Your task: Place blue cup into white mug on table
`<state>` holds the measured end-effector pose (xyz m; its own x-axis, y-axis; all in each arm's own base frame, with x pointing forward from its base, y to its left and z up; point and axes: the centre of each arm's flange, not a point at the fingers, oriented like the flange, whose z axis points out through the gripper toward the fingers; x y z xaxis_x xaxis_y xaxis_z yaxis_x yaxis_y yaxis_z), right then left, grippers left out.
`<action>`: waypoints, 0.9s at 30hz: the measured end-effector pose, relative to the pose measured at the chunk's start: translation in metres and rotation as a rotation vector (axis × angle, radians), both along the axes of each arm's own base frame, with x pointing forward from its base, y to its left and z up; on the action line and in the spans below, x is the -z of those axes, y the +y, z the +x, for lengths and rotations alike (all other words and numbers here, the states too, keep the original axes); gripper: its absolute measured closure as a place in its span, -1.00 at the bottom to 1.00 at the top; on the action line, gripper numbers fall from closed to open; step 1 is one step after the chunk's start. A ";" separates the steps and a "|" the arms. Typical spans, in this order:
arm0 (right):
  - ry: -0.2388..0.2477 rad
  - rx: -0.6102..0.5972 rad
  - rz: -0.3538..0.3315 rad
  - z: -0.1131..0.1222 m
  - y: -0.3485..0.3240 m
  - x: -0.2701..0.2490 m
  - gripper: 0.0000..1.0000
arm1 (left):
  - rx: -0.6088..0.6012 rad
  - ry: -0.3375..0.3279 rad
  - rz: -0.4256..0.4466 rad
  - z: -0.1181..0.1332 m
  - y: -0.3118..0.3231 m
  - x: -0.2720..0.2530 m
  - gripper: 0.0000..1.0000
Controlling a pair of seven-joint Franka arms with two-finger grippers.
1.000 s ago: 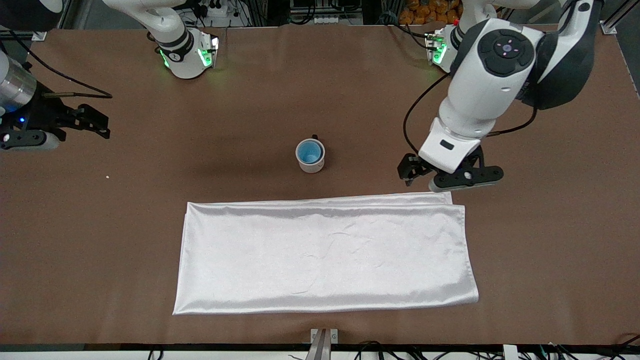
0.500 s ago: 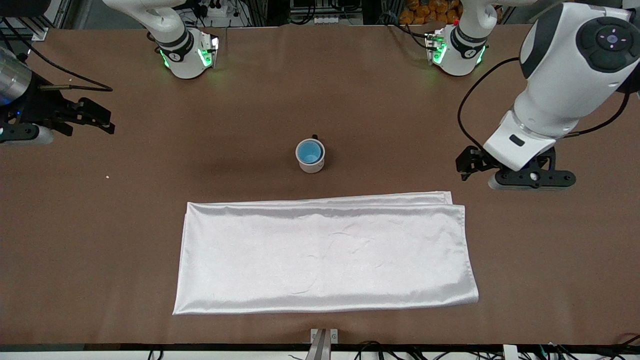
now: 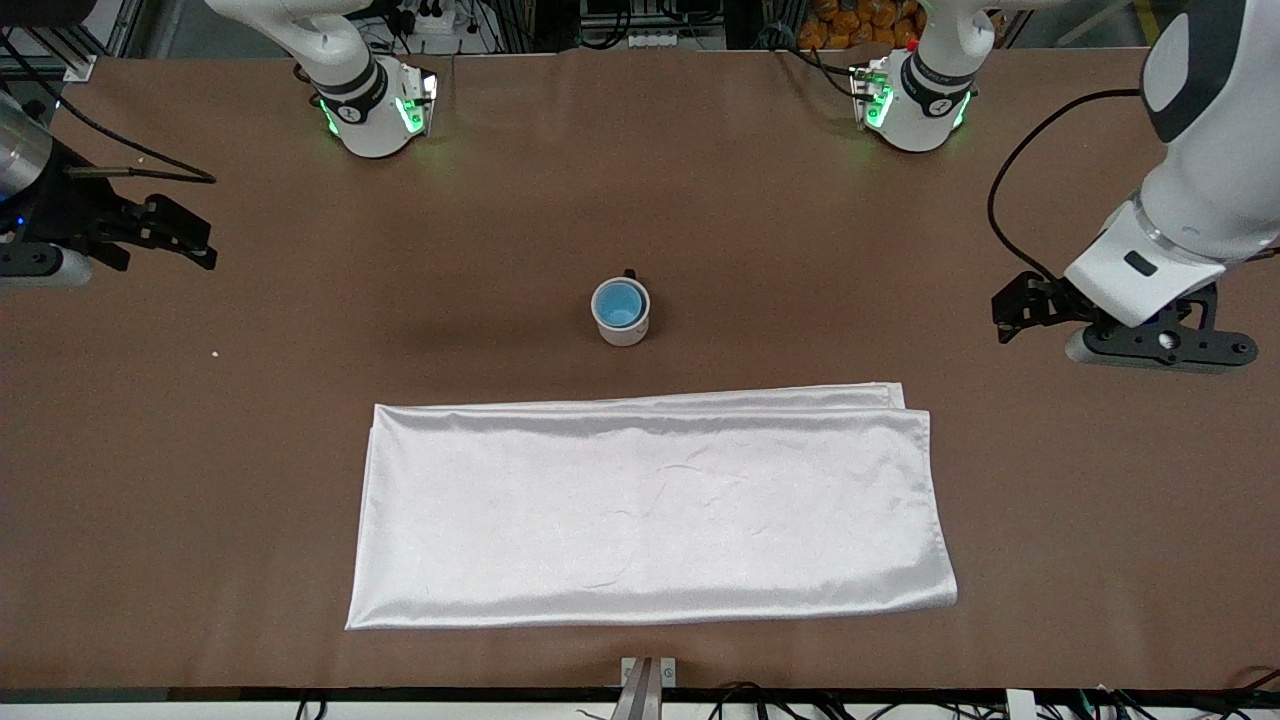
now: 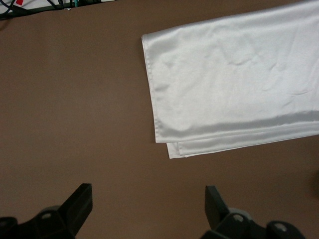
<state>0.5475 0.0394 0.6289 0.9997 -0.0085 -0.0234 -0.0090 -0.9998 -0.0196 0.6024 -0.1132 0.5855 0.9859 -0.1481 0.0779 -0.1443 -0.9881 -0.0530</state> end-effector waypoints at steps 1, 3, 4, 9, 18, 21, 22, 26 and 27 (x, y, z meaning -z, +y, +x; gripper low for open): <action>0.000 -0.001 -0.001 0.000 0.000 0.000 -1.00 | 0.002 0.001 0.001 0.000 0.005 -0.001 -1.00; 0.000 -0.003 -0.002 0.000 0.000 0.000 -1.00 | 0.003 0.006 0.002 -0.001 0.013 -0.002 -1.00; 0.000 -0.004 -0.002 0.000 0.000 0.000 -1.00 | 0.002 0.009 0.002 -0.001 0.016 -0.002 -1.00; 0.000 -0.009 -0.003 0.000 0.000 0.000 -1.00 | -0.005 0.021 0.004 -0.005 0.023 -0.003 -1.00; 0.000 -0.013 -0.003 0.000 0.000 0.000 -1.00 | -0.014 0.043 0.012 -0.015 0.028 0.001 -1.00; 0.000 -0.013 -0.003 0.000 0.000 0.000 -1.00 | -0.022 0.042 0.013 -0.016 0.033 0.000 -1.00; 0.000 -0.013 -0.003 0.000 0.000 0.000 -1.00 | -0.025 0.042 0.013 -0.016 0.035 0.000 -1.00; 0.001 -0.013 -0.003 0.000 0.000 0.000 -1.00 | -0.035 0.041 0.010 -0.019 0.040 -0.002 -1.00; 0.001 -0.013 -0.003 0.000 0.000 0.000 -1.00 | -0.037 0.041 0.003 -0.020 0.040 -0.003 -1.00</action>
<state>0.5475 0.0392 0.6287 0.9997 0.0041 -0.0241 0.0037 -0.9999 -0.0164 0.5826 -0.0731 0.5882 0.9930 -0.1120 0.0370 -0.1101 -0.9926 -0.0502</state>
